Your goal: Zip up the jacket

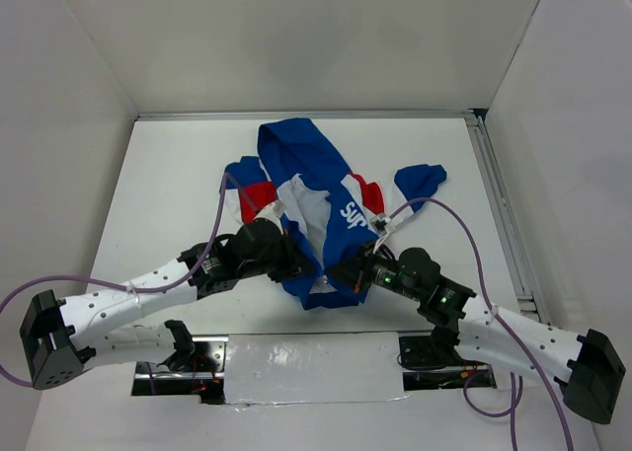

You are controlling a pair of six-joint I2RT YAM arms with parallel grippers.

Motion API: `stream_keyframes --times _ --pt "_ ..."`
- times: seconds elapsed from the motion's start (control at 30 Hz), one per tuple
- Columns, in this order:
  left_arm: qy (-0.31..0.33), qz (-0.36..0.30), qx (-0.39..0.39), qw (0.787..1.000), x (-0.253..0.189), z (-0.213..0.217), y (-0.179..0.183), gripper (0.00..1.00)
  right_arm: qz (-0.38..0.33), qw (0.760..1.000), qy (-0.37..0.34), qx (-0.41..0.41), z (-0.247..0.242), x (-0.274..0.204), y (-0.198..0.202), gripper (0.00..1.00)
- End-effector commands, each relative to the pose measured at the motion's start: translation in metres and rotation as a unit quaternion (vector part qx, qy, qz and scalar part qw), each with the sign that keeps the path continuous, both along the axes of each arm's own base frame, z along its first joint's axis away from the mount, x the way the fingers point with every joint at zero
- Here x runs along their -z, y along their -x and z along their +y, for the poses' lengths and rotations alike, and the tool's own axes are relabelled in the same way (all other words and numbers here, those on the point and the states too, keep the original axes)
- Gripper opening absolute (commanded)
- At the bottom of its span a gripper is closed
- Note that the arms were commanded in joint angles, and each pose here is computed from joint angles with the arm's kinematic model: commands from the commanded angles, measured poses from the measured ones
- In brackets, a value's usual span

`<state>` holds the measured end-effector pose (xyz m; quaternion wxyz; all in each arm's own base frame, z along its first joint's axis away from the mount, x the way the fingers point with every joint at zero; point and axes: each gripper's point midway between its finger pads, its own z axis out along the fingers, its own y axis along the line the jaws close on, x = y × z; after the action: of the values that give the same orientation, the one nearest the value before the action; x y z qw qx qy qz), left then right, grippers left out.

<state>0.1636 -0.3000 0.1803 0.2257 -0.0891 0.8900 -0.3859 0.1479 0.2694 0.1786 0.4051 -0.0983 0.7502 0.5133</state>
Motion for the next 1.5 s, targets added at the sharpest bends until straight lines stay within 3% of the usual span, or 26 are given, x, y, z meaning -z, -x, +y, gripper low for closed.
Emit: stream_keyframes --times 0.0,0.3,0.87,1.47 --pt "0.034 -0.027 0.011 0.999 -0.018 -0.005 0.001 0.0 -0.023 0.999 -0.042 0.005 0.002 -0.027 -0.005 0.0" --pt "0.04 -0.031 0.02 0.999 -0.019 -0.009 0.003 0.0 -0.032 0.996 -0.078 0.013 0.002 -0.041 -0.01 0.0" --pt "0.062 -0.039 0.033 0.997 -0.023 -0.011 0.008 0.0 -0.007 0.998 -0.054 0.021 0.002 -0.024 -0.013 0.0" --pt "0.081 -0.123 0.081 0.986 -0.034 -0.017 0.005 0.0 0.021 0.999 -0.049 0.009 -0.001 -0.022 -0.002 0.0"
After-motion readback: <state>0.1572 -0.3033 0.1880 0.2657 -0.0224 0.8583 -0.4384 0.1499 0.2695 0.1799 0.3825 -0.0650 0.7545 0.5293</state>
